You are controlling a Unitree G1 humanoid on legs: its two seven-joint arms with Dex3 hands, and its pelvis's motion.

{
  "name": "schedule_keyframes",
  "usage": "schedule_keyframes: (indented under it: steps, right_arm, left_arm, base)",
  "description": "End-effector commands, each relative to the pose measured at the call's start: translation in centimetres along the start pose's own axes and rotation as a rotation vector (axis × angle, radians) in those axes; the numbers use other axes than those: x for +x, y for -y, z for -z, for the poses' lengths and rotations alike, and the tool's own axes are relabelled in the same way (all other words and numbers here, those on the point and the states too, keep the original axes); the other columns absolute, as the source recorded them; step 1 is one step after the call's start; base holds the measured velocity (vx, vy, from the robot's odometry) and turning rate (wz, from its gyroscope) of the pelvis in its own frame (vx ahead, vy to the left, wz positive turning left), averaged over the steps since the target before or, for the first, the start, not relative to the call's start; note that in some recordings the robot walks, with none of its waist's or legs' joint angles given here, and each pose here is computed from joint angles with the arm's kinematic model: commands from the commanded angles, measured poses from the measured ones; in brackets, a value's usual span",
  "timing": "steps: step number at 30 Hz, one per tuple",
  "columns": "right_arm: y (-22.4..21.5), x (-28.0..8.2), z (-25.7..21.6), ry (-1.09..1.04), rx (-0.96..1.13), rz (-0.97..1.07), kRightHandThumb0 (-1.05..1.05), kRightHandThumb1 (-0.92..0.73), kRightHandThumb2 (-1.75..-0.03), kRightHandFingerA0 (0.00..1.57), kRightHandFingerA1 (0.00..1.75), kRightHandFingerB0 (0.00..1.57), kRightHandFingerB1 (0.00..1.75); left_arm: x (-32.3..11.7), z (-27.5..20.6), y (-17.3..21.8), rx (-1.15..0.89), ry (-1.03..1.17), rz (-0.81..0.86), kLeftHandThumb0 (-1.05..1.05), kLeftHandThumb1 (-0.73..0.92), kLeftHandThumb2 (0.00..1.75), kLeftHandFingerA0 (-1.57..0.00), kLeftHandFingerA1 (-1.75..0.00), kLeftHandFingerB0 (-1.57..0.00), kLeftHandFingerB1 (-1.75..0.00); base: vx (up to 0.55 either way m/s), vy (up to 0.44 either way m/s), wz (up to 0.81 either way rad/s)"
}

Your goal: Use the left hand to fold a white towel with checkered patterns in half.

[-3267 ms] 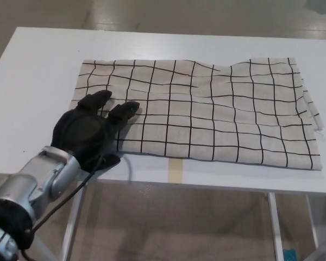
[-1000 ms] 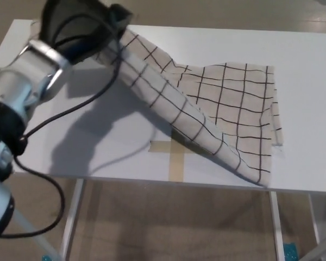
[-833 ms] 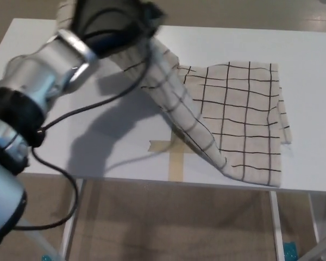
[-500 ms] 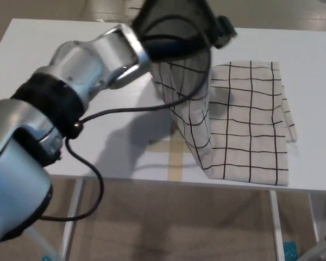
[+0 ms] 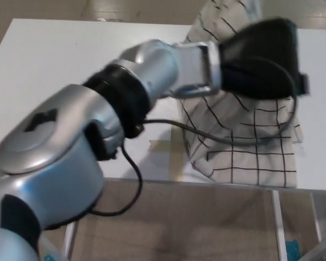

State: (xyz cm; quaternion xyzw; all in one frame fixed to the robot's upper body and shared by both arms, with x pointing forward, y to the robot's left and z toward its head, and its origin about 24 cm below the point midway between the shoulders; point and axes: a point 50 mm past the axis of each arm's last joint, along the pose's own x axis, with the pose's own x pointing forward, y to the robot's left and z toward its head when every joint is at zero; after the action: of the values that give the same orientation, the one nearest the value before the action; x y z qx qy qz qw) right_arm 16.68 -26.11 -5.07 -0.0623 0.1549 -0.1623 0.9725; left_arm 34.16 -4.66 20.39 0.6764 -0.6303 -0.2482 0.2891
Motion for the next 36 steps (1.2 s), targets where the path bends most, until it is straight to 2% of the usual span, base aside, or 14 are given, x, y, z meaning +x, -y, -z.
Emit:
schedule_keyframes:
  steps: [1,4,5,6,7,8,9,11,15,23,26,28,31,36]
  right_arm:
    - [0.2,-0.2,-0.1,-0.005,-0.009,0.002,-0.50,-0.76,-0.63,0.43,0.44,0.65,0.45]
    - [0.1,0.0,-0.4,0.003,0.004,0.001,-0.50,-0.76,-0.63,0.43,0.44,0.65,0.45]
    - [0.1,0.0,-0.4,0.005,0.006,0.002,-0.50,-0.77,-0.63,0.44,0.44,0.65,0.45]
    - [0.1,0.0,-0.4,0.006,0.008,0.003,-0.50,-0.77,-0.63,0.44,0.44,0.65,0.45]
    - [0.0,0.1,-0.4,0.008,0.011,0.004,-0.49,-0.76,-0.63,0.44,0.45,0.65,0.44]
    - [0.0,0.2,-0.5,0.008,0.017,0.007,-0.49,-0.76,-0.63,0.45,0.45,0.65,0.44]
    - [0.0,0.3,-0.5,0.008,0.019,0.010,-0.49,-0.76,-0.62,0.45,0.45,0.65,0.44]
    - [-0.1,0.5,-0.6,0.008,0.022,0.014,-0.49,-0.76,-0.63,0.45,0.45,0.65,0.44]
    - [-0.1,0.7,-1.0,0.018,0.017,0.011,-0.49,-0.76,-0.63,0.46,0.45,0.65,0.44]
    - [-0.1,0.7,-0.7,0.022,-0.008,0.005,-0.50,-0.76,-0.63,0.46,0.45,0.65,0.44]
    - [-0.2,0.6,-0.6,0.021,-0.018,-0.002,-0.50,-0.75,-0.63,0.46,0.45,0.65,0.44]
    - [-0.3,0.7,-0.6,0.019,-0.022,-0.007,-0.50,-0.75,-0.63,0.46,0.46,0.65,0.44]
    - [-0.2,0.7,-0.6,0.015,-0.015,-0.009,-0.50,-0.75,-0.63,0.46,0.46,0.65,0.45]
    - [-0.3,0.6,-0.4,0.002,0.006,-0.001,-0.49,-0.76,-0.62,0.46,0.45,0.66,0.45]
  left_arm:
    - [1.2,-3.8,1.2,-0.141,0.125,0.050,-0.36,0.50,0.56,-0.98,-1.75,-0.79,-1.65]
    - [1.2,-5.0,2.1,-0.233,0.127,0.144,-0.34,0.51,0.56,-0.96,-1.75,-0.80,-1.65]
    - [1.3,-5.2,2.5,-0.274,0.101,0.212,-0.47,0.53,0.56,-0.77,-1.40,-0.84,-0.76]
    - [1.2,-5.4,2.8,-0.308,0.083,0.264,-0.47,0.53,0.56,-0.77,-1.40,-0.84,-0.76]
    - [1.3,-5.5,3.3,-0.342,0.056,0.352,-0.63,0.56,0.57,-0.50,-0.62,-0.50,-0.37]
    - [1.8,-5.7,3.7,-0.419,-0.037,0.505,-0.94,0.54,0.92,0.00,0.00,0.00,-0.03]
    - [2.0,-5.9,4.0,-0.502,-0.104,0.623,-0.99,0.60,0.64,0.00,0.00,0.00,-0.04]
    - [2.0,-6.0,4.2,-0.614,-0.163,0.744,-1.01,0.60,0.65,0.00,0.00,0.00,-0.04]
    - [1.3,-5.1,4.5,-0.653,-0.168,0.752,-1.04,0.67,0.63,0.00,0.00,0.00,-0.10]
    - [0.4,-3.8,4.5,-0.688,-0.229,0.782,-1.03,0.67,0.63,0.00,0.00,0.00,-0.05]
    - [-0.1,-3.1,4.4,-0.697,-0.249,0.775,-1.02,0.60,0.66,0.00,0.00,0.00,-0.06]
    - [-0.4,-2.0,3.7,-0.719,-0.275,0.762,-1.03,0.68,0.62,0.00,0.00,0.00,-0.07]
    - [-0.5,0.5,1.8,-0.773,-0.318,0.711,-1.02,0.67,0.61,0.00,0.00,0.00,-0.11]
    - [-1.2,4.8,-2.8,-0.926,-0.386,0.415,-1.02,0.66,0.63,0.00,0.00,0.00,-0.14]
  base:
    - [0.00,0.000,0.00]
    - [0.00,0.000,0.00]
    - [0.00,0.000,0.00]
    - [0.00,0.000,0.00]
    - [0.00,0.000,0.00]
    - [0.00,0.000,0.00]
    - [0.00,0.000,0.00]
    - [0.00,0.000,0.00]
    - [0.00,0.000,0.00]
    - [0.00,0.000,0.00]
    - [0.00,0.000,0.00]
    - [0.00,0.000,0.00]
    - [0.00,0.000,0.00]
    - [0.00,0.000,0.00]
